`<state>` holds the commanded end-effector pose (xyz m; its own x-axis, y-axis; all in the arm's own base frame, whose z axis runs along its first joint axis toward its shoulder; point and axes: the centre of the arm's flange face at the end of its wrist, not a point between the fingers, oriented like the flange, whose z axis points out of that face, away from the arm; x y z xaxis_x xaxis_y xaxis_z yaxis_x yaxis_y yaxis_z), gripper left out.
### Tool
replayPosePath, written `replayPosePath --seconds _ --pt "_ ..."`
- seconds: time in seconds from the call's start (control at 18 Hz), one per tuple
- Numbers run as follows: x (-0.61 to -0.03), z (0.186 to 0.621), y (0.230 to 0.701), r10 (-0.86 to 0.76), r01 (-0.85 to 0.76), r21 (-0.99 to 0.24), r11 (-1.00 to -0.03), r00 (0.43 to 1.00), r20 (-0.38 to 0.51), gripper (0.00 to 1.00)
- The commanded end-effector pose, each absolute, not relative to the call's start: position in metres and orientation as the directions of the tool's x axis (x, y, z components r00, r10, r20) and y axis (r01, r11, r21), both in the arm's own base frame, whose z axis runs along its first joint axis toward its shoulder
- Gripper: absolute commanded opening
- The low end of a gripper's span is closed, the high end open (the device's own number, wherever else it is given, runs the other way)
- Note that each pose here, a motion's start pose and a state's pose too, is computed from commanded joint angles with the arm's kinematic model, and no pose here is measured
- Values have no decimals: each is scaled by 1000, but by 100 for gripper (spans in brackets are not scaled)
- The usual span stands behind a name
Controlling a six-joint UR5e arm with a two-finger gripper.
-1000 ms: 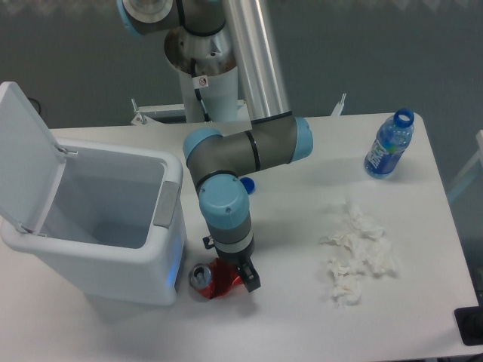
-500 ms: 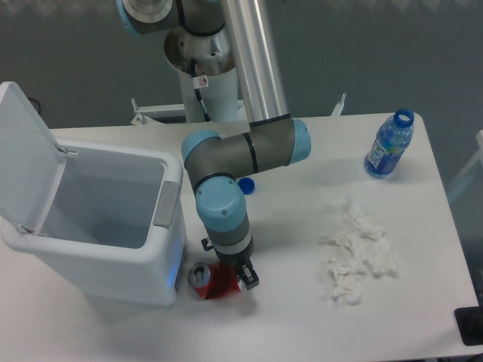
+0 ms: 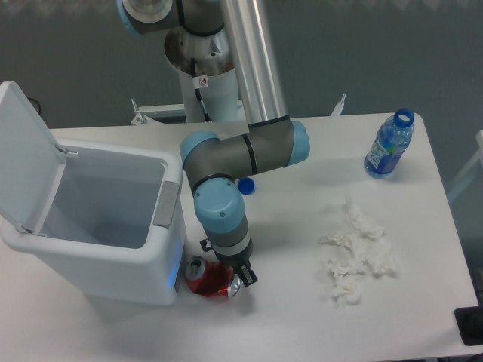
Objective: Pick up the cans
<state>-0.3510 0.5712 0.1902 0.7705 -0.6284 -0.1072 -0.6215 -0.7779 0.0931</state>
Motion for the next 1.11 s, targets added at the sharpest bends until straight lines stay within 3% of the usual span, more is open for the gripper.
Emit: replayPosePath --seconds 0.22,0.39,0.61,0.78,0.83,0.94,1.0,1.11 --pt "-353 191 571 -625 -618 91 -781 773 -109 32" --pt "-354 191 570 -622 -616 91 -783 775 -109 16" --pt "-363 194 566 -616 -610 85 -788 780 -113 15" --pt "-384 214 565 -591 -593 34 -805 793 -147 28" --pt "-388 217 563 -583 -588 14 -809 799 -150 50" --pt "-391 224 564 -580 -587 7 -810 798 -163 72" --pt "-392 233 565 -579 -589 2 -808 795 -179 95" --pt "-390 237 569 -622 -632 7 -775 761 -187 100"
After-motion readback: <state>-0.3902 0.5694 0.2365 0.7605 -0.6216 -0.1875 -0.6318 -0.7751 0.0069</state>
